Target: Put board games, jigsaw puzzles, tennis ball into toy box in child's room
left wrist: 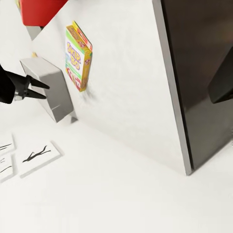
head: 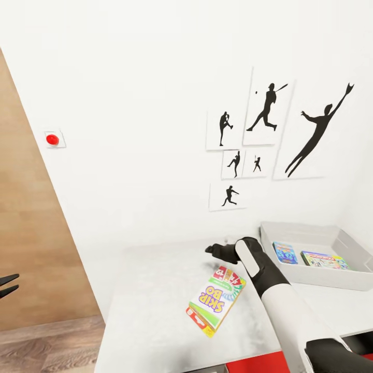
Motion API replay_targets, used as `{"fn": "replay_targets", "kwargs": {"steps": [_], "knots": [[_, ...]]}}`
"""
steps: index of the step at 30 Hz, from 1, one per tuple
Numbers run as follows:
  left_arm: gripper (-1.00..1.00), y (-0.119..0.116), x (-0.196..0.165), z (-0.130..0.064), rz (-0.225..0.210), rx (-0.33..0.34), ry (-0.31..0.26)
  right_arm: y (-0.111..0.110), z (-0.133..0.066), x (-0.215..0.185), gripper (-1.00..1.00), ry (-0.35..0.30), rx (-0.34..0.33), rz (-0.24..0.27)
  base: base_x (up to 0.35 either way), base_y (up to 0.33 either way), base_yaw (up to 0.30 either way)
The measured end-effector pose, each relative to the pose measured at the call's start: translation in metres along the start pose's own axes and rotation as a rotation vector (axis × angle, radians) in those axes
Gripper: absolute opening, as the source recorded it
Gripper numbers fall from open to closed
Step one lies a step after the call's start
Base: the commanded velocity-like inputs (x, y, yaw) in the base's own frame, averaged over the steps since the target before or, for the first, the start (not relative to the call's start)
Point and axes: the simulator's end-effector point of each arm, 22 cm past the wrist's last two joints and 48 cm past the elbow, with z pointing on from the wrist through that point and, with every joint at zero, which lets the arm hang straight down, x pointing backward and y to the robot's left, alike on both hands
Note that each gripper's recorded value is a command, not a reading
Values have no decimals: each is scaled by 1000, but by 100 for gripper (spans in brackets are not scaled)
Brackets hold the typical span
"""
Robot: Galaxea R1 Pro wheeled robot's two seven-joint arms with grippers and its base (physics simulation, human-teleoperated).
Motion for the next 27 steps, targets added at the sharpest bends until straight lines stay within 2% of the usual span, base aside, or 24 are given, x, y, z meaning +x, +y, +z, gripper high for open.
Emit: {"fn": "replay_targets", "kwargs": {"steps": [5,14,27], "knots": [[100,0,0,0,0,0,0,-15,0,-1,100,5,50,2,0,6,0],[100,0,0,0,0,0,0,-23,0,-2,100,3,75,-4,0,1,0],[100,0,0,1,1,1,0,-33,-2,-20,100,-67,107,-8,0,0,0]]}}
